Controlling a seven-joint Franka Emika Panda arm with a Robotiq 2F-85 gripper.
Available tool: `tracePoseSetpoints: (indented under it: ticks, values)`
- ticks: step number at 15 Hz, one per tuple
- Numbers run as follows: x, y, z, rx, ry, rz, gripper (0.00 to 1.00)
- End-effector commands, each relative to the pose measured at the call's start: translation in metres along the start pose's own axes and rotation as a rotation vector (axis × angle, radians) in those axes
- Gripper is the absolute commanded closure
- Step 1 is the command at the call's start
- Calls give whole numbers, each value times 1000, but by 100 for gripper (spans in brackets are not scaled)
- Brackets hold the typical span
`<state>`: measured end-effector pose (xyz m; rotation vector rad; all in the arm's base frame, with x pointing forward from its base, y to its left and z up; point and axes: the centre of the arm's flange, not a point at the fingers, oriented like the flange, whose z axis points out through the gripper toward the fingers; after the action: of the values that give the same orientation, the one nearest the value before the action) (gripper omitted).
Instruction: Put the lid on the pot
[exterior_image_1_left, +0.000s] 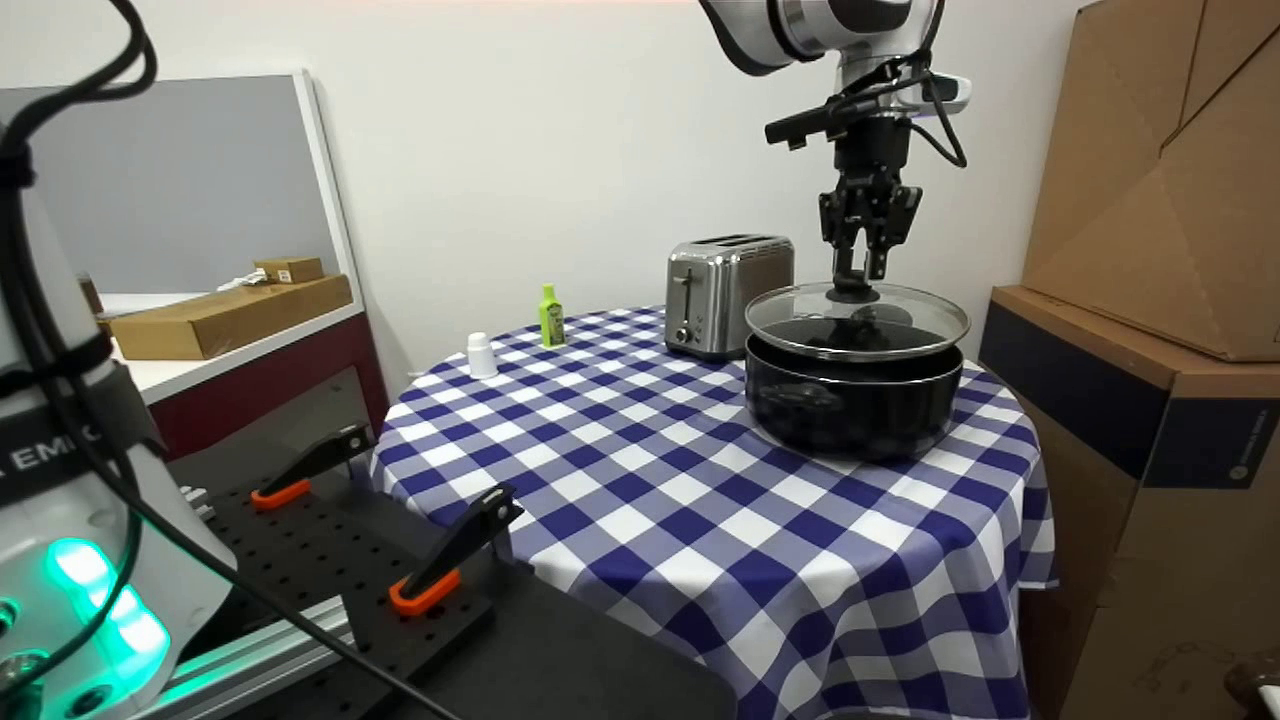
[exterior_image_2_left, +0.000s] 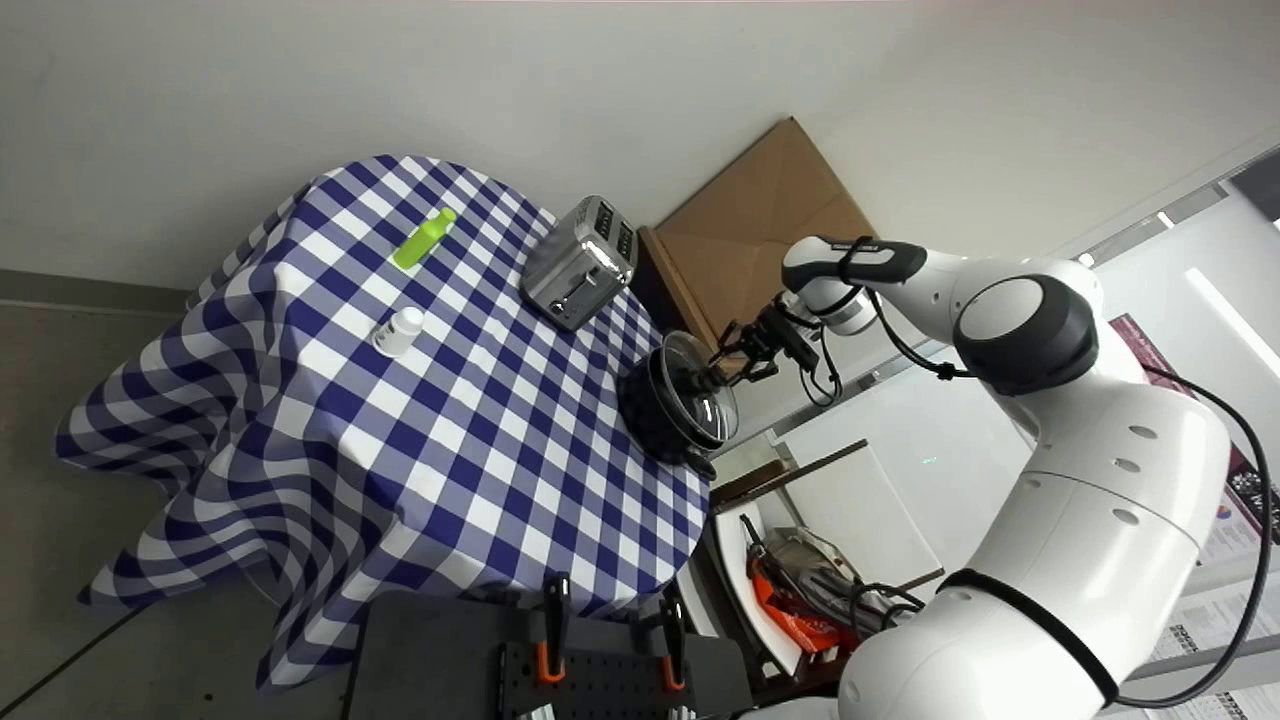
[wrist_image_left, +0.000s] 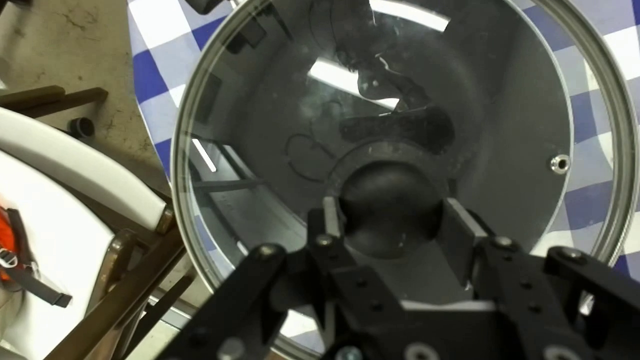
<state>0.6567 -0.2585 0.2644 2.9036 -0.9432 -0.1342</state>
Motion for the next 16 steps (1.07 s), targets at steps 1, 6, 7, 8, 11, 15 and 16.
tracePoseSetpoints:
  ticks: [1, 6, 7, 8, 11, 15, 16]
  values:
    - [23, -14, 3, -1, -9, 17, 76]
    - [26, -15, 21, -15, -32, 27, 76]
    - [26, -13, 20, -19, -37, 28, 76]
    - [25, -12, 20, -21, -40, 30, 76]
    - [21, -7, 20, -27, -50, 34, 76]
    - [14, 3, 23, -34, -59, 44, 76]
    - [13, 4, 24, -34, -60, 45, 76]
